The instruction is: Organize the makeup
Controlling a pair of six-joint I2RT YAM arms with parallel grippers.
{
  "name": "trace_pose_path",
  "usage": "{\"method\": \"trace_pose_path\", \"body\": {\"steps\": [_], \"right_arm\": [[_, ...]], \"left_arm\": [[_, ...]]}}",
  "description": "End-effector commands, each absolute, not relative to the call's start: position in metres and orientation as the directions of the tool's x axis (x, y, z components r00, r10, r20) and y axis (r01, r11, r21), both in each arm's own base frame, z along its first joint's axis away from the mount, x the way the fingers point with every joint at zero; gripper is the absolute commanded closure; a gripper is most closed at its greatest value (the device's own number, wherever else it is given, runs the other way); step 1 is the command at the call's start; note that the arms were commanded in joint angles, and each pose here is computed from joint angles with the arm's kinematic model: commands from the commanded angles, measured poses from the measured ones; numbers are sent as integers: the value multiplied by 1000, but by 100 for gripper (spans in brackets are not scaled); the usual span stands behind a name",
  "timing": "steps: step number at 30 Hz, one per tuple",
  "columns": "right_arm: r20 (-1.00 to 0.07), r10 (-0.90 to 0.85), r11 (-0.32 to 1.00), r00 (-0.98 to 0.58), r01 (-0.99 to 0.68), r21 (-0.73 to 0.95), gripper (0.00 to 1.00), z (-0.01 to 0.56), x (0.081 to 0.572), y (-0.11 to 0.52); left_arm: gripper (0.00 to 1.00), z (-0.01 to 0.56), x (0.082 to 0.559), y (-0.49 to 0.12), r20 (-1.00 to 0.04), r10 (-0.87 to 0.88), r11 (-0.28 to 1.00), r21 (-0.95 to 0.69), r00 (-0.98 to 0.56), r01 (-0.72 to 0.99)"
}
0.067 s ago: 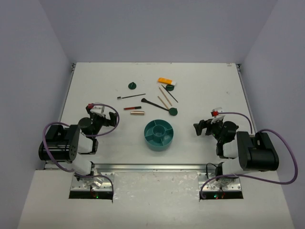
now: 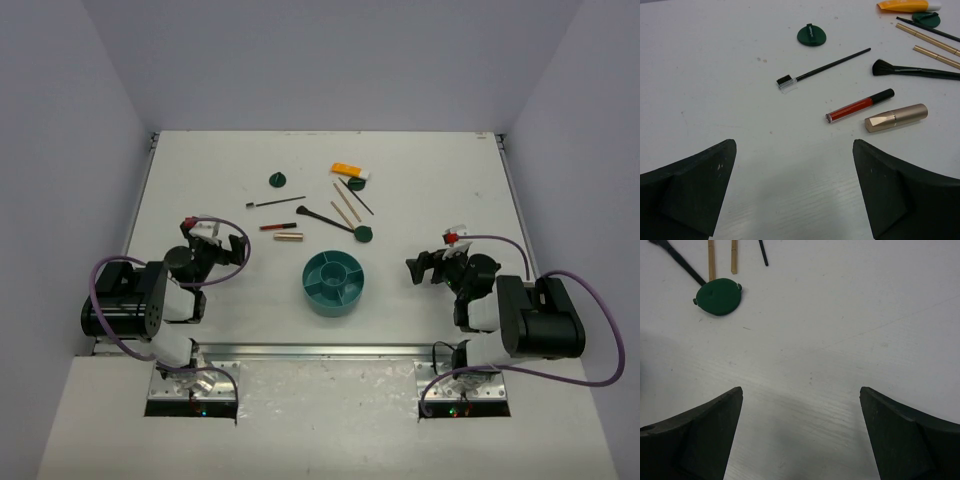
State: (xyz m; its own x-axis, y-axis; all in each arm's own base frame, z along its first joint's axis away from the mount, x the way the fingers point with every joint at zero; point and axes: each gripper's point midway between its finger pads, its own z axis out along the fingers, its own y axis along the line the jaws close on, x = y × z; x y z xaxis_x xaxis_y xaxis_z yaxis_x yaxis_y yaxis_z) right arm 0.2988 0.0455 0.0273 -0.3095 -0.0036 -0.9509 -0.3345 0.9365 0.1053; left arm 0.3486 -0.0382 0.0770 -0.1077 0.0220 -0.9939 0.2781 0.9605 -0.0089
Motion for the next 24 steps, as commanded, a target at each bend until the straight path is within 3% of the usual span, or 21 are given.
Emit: {"method": "trace_pose_path", "body": {"steps": [1, 7, 9, 11, 15, 17, 21, 23, 24], "right_arm": [[-968, -20, 934, -251, -351, 72, 1, 42, 307, 46], [-946, 5, 931, -325, -344, 123, 1, 65, 323, 46], [-954, 76, 931, -292, -322, 172, 1, 117, 351, 45], [-930, 119, 923, -347, -305, 232, 1, 137, 359, 47], [-913, 118, 846, -390, -442, 298, 1, 197, 380, 71], [-907, 122, 808, -403, -491, 327, 9, 222, 395, 79], [-865, 156, 807, -477, -443, 390, 48, 232, 412, 77], [-836, 165, 832, -523, -381, 403, 52, 221, 418, 71], [-829, 164, 841, -535, -362, 401, 53, 217, 420, 69]], "left_arm": [[0, 114, 359, -40, -999, 28, 959, 35, 30, 283], [0, 116, 360, -38, -999, 31, 964, 40, 38, 261], [0, 120, 375, -24, -999, -20, 985, -28, -49, 170], [0, 159, 406, -18, -993, 19, 988, 1, -114, 158], [0, 224, 456, -13, -958, 224, 957, 181, -181, 228], [0, 237, 474, -6, -901, 382, 906, 320, -207, 277], [0, 213, 484, 0, -704, 674, 721, 558, -226, 411], [0, 191, 476, -22, -597, 779, 588, 588, -193, 556], [0, 180, 471, -36, -598, 784, 552, 549, -166, 628]]}}
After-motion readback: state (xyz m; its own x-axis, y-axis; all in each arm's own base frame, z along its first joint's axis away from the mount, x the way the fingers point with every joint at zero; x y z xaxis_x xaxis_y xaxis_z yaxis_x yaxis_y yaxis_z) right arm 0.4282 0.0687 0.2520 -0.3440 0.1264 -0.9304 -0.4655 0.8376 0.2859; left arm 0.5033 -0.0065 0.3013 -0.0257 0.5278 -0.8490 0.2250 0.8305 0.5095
